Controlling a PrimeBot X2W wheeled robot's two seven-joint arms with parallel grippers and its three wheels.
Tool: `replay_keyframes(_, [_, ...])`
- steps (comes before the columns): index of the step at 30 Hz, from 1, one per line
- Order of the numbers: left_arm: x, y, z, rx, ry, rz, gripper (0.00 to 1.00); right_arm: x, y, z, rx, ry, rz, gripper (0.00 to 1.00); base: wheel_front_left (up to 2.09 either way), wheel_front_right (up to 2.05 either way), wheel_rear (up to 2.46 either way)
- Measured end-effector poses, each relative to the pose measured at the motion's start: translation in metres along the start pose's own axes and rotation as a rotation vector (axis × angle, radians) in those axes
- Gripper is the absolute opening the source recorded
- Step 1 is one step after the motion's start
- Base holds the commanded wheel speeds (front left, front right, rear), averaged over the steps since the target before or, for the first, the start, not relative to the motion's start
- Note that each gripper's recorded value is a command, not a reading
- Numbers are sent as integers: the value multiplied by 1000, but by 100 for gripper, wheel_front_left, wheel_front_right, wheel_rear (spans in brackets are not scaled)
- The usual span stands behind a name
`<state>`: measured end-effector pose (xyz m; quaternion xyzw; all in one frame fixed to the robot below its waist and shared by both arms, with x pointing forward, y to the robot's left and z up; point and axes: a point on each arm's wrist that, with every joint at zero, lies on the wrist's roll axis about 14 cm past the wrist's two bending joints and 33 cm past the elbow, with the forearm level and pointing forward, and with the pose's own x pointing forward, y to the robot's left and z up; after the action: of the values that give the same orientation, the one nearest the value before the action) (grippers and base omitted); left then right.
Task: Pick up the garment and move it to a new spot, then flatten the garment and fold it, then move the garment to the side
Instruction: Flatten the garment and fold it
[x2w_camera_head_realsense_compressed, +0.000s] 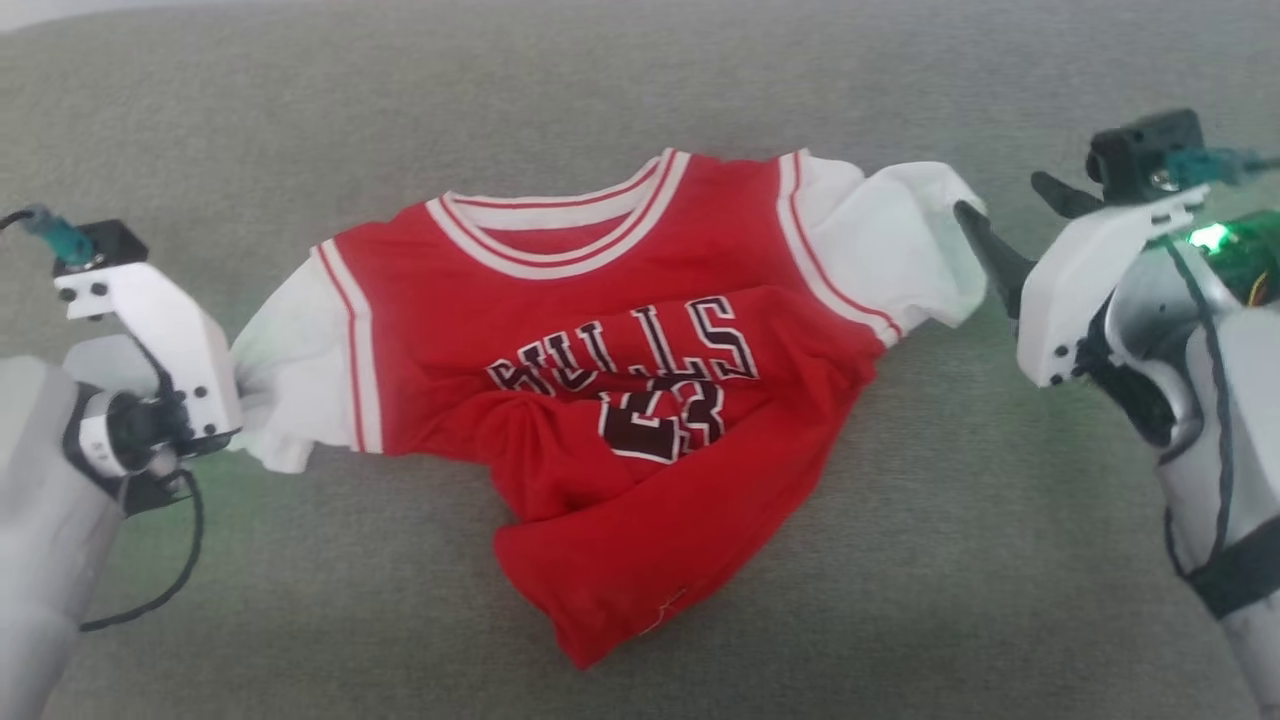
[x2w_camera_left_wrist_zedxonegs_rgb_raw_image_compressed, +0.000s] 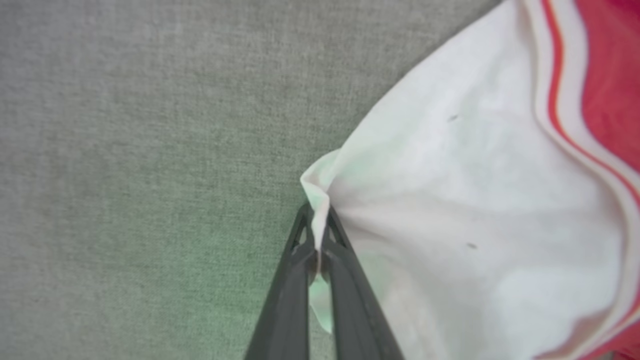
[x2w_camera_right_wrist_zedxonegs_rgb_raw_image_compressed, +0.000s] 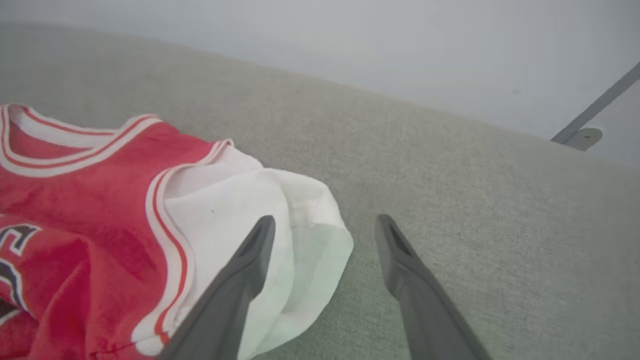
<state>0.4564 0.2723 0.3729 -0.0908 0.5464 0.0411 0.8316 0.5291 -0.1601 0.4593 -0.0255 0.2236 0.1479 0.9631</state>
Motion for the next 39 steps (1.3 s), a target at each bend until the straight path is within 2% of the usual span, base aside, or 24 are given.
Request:
replay_keyframes(10, [7,3,1,-21,-19,-14,0,39,0,-57,22,400,29,100,0,0,0])
replay_keyframes(16, [11,6,3,-32,-35,-12,0,51,5,-64,64,522,42,100,0,0,0])
replay_keyframes(17, [12,6,4,-35,-37,-10,0,52,6,-65,60,532,44,45,0,0,0])
replay_keyframes(18, [12,6,5,-34,-40,-10,0,53,8,-65,58,536,49,0,0,0,0])
replay_keyframes(28, [-6,7,32,-27,-127,-9,0,52,24,-29,62,410,105,0,0,0,0])
replay_keyframes(39, [-107,-22,132,148,-464,-16,0,4,12,101,-51,65,101,0,0,0,0])
